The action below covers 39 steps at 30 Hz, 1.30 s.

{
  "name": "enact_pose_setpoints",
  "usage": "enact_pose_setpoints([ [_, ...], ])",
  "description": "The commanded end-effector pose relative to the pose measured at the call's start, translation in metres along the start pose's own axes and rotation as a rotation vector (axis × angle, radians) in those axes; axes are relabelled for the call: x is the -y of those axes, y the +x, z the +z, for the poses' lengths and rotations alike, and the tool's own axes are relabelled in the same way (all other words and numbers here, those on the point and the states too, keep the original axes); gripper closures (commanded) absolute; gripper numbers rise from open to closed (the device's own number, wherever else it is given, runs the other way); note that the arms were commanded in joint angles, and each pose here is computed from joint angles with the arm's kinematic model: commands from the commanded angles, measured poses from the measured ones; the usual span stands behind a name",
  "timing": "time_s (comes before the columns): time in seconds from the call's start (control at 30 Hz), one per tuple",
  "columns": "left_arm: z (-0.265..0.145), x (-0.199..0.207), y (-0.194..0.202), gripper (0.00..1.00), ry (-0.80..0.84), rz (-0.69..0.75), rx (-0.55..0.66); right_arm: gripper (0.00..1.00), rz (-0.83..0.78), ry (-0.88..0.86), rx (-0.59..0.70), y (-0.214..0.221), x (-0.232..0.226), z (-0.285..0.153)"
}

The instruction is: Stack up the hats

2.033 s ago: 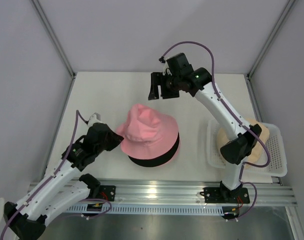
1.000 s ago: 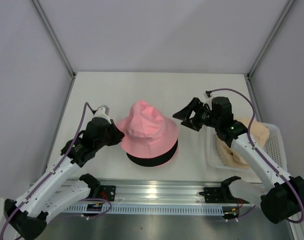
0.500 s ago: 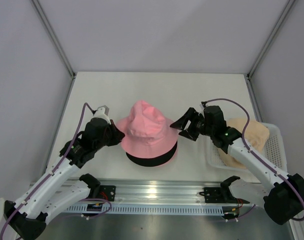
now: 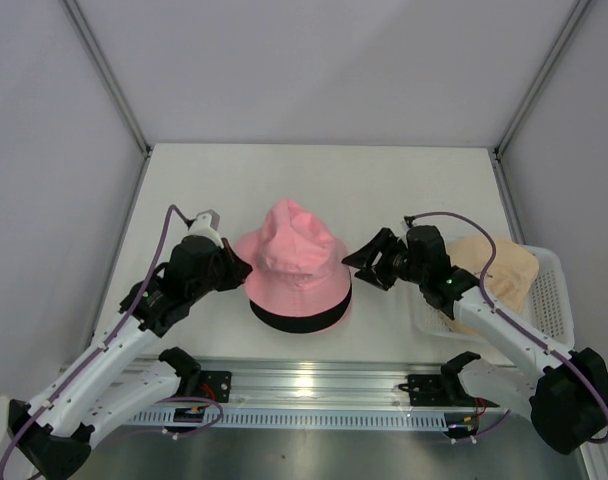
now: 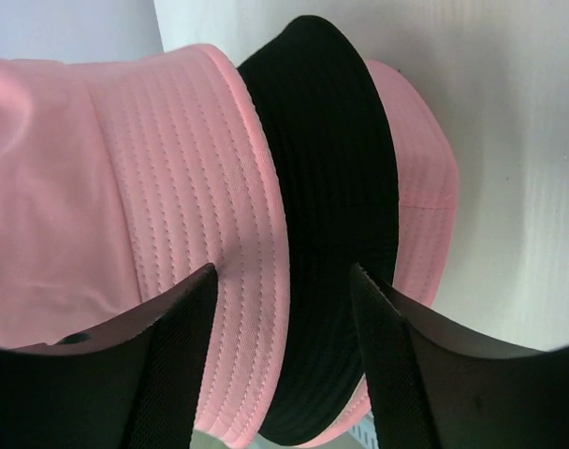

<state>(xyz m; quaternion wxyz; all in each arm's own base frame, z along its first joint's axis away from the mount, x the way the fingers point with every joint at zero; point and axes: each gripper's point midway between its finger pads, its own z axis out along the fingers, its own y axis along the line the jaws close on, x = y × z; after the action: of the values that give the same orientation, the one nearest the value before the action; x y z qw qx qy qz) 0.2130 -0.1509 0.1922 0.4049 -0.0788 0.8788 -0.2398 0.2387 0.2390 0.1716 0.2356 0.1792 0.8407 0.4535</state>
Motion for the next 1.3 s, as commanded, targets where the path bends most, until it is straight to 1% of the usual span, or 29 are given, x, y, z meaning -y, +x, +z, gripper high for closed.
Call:
enact_pose_setpoints([
  [0.0,0.000,0.014,-0.003,0.99,0.057,-0.016,0.014,0.39,0.006,-0.106,0.016,-0.001,-0.024,0.006],
  [0.07,0.000,0.015,-0.002,0.99,0.061,-0.018,0.010,0.43,0.004,-0.110,0.027,-0.003,-0.025,0.007],
  [0.1,0.003,0.012,0.003,0.99,0.053,-0.021,-0.001,0.52,0.005,-0.116,0.033,-0.004,-0.027,0.007],
  [0.2,0.002,0.011,0.006,0.99,0.054,-0.022,-0.006,0.66,0.008,-0.136,0.061,-0.008,-0.032,0.004],
  [0.27,0.001,0.011,0.006,0.99,0.054,-0.024,-0.003,0.67,0.010,-0.158,0.078,-0.011,-0.038,0.001],
  [0.3,0.001,0.010,0.007,0.99,0.054,-0.024,-0.005,0.64,0.010,-0.166,0.082,-0.011,-0.039,0.000],
  [0.37,0.000,0.009,0.009,0.99,0.055,-0.026,-0.009,0.56,0.006,-0.189,0.087,-0.012,-0.044,-0.004],
  [0.4,0.001,0.009,0.010,0.99,0.054,-0.028,-0.012,0.49,0.006,-0.192,0.087,-0.011,-0.045,-0.004],
  [0.43,0.001,0.009,0.011,0.99,0.056,-0.030,-0.013,0.45,0.008,-0.190,0.088,-0.011,-0.043,-0.003],
  [0.47,0.001,0.009,0.012,0.99,0.055,-0.033,-0.017,0.34,0.006,-0.195,0.088,-0.010,-0.043,-0.004],
  [0.5,0.001,0.010,0.012,0.99,0.058,-0.034,-0.015,0.28,0.006,-0.197,0.084,-0.007,-0.043,-0.004],
  [0.57,0.002,0.009,0.014,0.99,0.056,-0.036,-0.017,0.21,0.002,-0.188,0.086,-0.005,-0.036,-0.002],
  [0.7,0.001,0.008,0.016,0.99,0.055,-0.031,-0.020,0.20,-0.007,-0.208,0.107,-0.005,-0.033,-0.001],
  [0.83,-0.001,0.006,0.016,0.99,0.047,-0.030,-0.016,0.21,-0.029,-0.178,0.109,-0.004,-0.023,0.004],
  [0.87,-0.002,0.006,0.016,0.99,0.047,-0.031,-0.014,0.26,-0.021,-0.186,0.106,-0.003,-0.023,0.004],
  [0.93,-0.003,0.005,0.015,0.99,0.046,-0.035,-0.009,0.30,-0.013,-0.213,0.106,-0.003,-0.028,0.003],
  [0.97,-0.004,0.005,0.015,0.99,0.046,-0.040,-0.007,0.34,-0.008,-0.221,0.107,-0.003,-0.030,0.003],
  [1.03,-0.004,0.004,0.016,0.99,0.046,-0.047,-0.005,0.39,0.012,-0.230,0.103,-0.002,-0.030,0.004],
  [1.07,-0.004,0.005,0.015,0.99,0.049,-0.052,-0.004,0.46,0.018,-0.234,0.100,-0.001,-0.030,0.005],
  [1.13,-0.002,0.005,0.019,0.99,0.048,-0.054,-0.015,0.57,0.036,-0.233,0.093,0.003,-0.026,0.008],
  [1.17,0.000,0.004,0.021,0.99,0.044,-0.054,-0.021,0.73,0.041,-0.230,0.089,0.004,-0.025,0.009],
  [1.27,0.003,0.000,0.027,0.99,0.016,-0.055,-0.037,1.00,0.049,-0.191,0.085,0.009,-0.015,0.010],
])
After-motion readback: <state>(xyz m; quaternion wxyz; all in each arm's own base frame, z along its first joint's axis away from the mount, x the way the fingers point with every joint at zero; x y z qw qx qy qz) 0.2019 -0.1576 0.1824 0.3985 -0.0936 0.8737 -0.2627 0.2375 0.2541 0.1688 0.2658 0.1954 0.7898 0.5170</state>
